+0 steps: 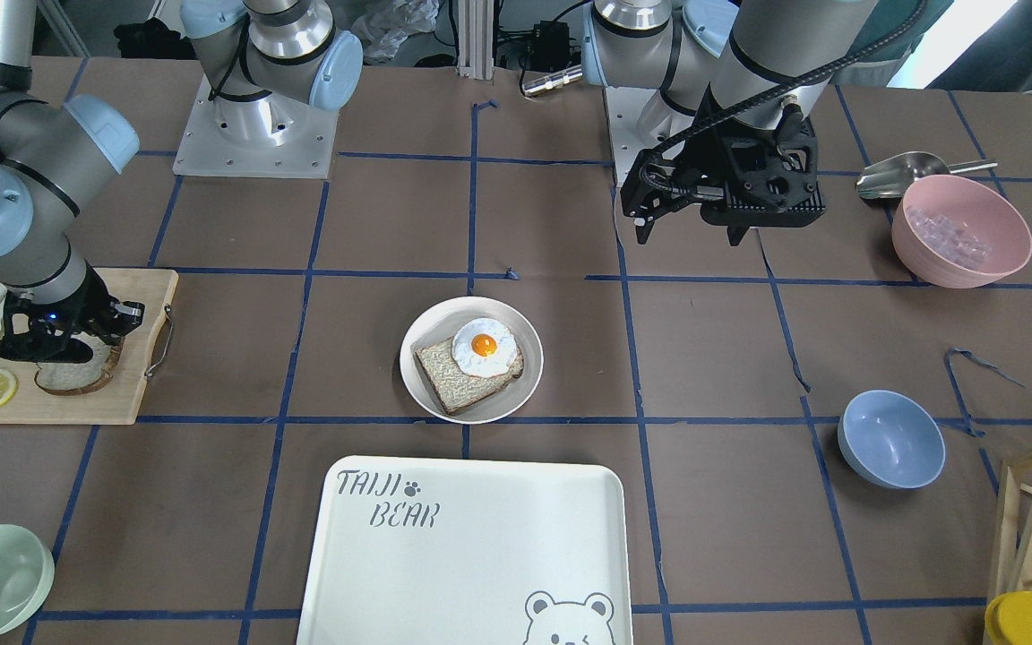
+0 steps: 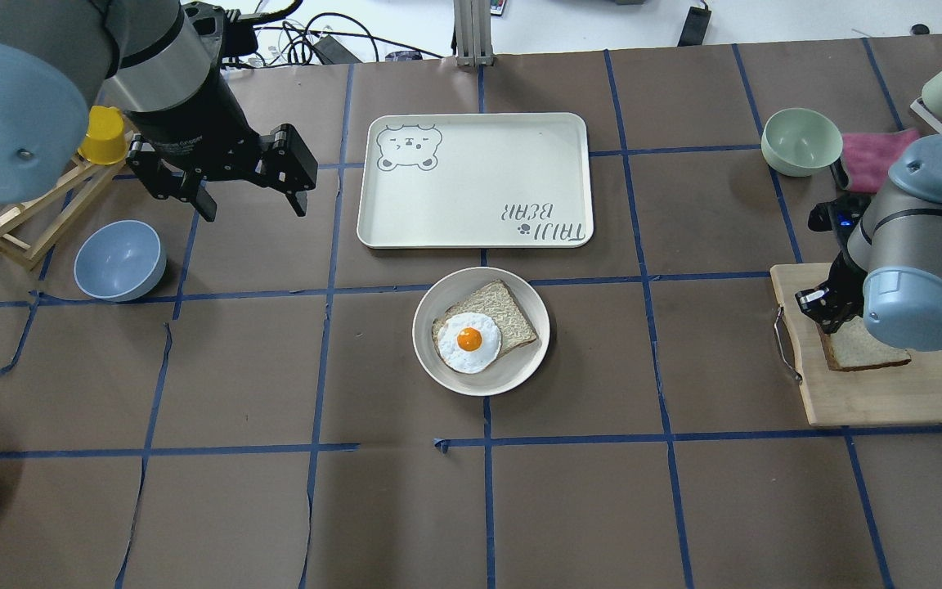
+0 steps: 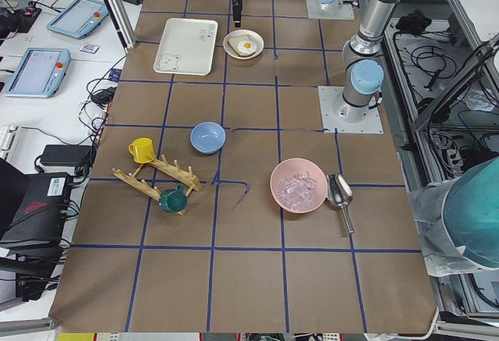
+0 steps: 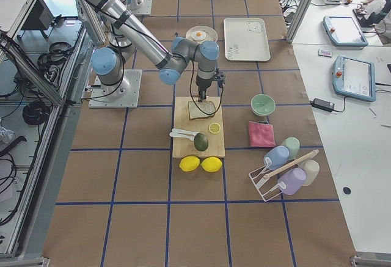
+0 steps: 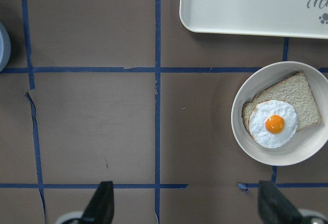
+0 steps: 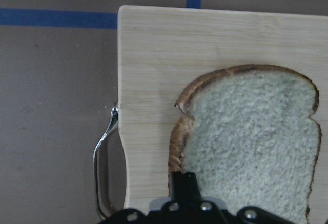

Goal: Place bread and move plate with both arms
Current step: 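Lower the right gripper and grasp the bread slice by its edge, then lift the bread slice and carry it over the white plate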

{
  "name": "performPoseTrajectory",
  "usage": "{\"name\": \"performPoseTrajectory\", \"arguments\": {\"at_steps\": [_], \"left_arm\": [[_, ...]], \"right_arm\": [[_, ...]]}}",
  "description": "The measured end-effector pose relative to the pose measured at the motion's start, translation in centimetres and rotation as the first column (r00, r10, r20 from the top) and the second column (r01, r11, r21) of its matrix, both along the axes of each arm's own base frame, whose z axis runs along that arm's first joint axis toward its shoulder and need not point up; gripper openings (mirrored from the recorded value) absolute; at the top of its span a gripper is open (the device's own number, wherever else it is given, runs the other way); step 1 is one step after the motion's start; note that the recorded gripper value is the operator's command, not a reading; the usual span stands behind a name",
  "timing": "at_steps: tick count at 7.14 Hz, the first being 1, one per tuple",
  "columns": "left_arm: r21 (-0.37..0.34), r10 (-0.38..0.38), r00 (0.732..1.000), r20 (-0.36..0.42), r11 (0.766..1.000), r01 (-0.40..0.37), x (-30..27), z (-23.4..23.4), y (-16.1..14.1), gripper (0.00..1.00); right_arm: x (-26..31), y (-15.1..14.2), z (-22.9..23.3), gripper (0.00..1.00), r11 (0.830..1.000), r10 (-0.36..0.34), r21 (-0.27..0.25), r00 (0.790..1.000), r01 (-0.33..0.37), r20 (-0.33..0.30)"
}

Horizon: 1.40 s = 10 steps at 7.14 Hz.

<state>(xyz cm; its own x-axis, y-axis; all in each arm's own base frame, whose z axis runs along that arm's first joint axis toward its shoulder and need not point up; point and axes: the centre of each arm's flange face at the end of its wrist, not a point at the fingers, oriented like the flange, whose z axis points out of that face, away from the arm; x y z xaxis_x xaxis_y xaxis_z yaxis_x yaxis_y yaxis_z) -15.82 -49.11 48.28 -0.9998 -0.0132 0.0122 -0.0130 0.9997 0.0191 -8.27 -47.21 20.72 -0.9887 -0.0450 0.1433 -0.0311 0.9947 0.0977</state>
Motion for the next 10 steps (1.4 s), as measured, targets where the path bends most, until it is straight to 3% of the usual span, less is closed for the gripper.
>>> {"name": "performPoseTrajectory", "arguments": {"at_steps": [5,10], "left_arm": [[-0.002,0.0,1.0,0.0,1.0,0.0,0.0,0.1,0.0,1.0],[-0.003,0.001,1.0,0.0,1.0,-0.001,0.1,0.2,-0.1,1.0]], "right_arm": [[2.3,0.1,3.2,0.0,0.999,0.011,-0.036,0.999,-0.013,-0.044],[8.4,-3.1,9.0,0.0,0.999,0.019,-0.033,0.996,-0.022,-0.089]]}}
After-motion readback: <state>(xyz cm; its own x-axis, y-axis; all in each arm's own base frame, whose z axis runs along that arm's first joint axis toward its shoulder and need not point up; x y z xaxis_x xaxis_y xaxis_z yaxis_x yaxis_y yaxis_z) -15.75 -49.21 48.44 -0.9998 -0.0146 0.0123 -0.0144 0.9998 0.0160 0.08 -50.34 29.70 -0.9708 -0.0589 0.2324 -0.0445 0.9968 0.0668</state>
